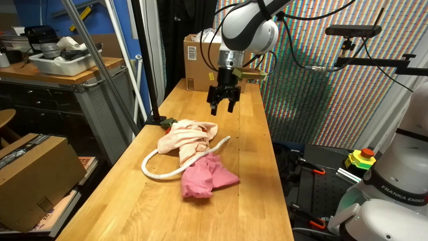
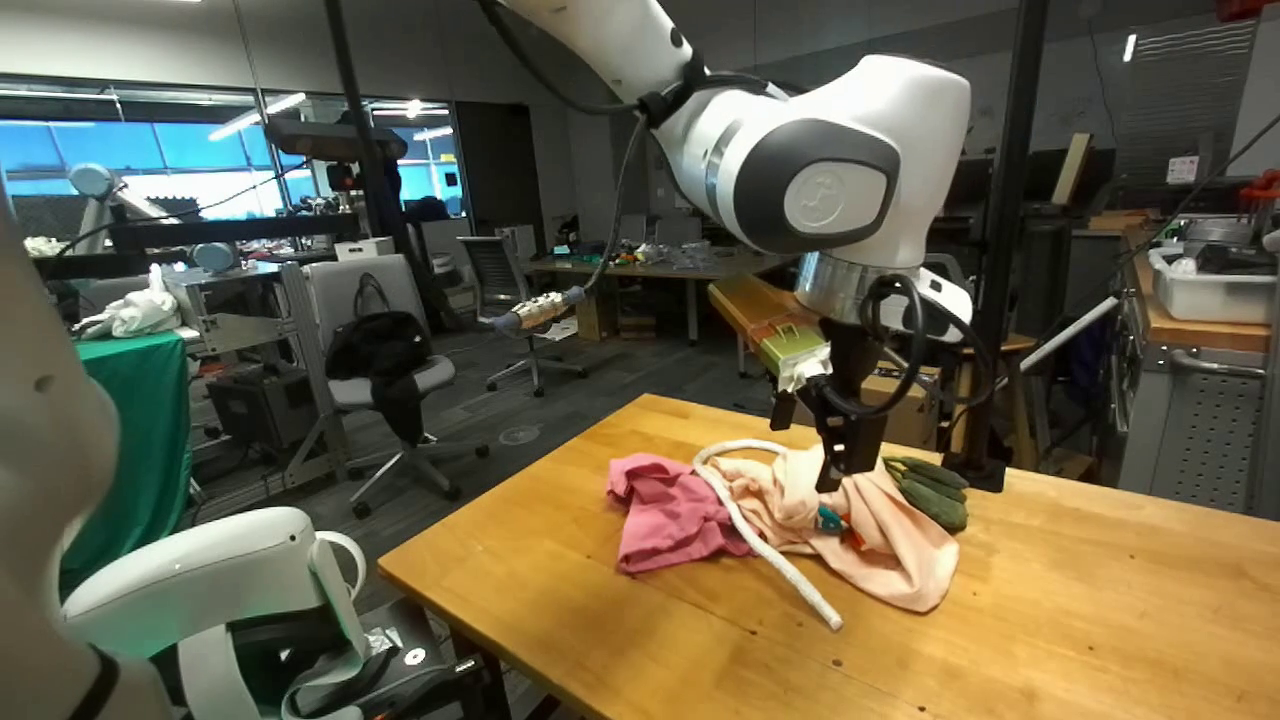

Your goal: Separate the clothes, rope and plush toy on the table

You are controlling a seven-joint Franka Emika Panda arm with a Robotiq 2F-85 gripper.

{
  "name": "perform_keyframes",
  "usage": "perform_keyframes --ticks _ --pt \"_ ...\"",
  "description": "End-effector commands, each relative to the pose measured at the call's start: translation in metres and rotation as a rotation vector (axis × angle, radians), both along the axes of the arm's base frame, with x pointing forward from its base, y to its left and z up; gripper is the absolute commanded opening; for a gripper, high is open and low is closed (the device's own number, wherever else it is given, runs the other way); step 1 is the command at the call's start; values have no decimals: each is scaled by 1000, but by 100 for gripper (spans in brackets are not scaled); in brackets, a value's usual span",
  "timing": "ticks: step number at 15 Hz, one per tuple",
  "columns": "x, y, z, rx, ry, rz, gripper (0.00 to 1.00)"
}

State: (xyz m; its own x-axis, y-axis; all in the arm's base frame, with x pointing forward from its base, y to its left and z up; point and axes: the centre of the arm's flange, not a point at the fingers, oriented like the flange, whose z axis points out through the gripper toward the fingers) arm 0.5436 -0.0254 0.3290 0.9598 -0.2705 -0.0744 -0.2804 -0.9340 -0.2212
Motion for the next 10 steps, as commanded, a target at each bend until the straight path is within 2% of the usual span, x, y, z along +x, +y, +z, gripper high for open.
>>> perform_keyframes --ticks 1,4,10 --pt "43 34 -17 -52 2 -22 100" --pt "58 64 -32 -98 44 -17 100" --pt "77 109 -54 -185 67 35 100"
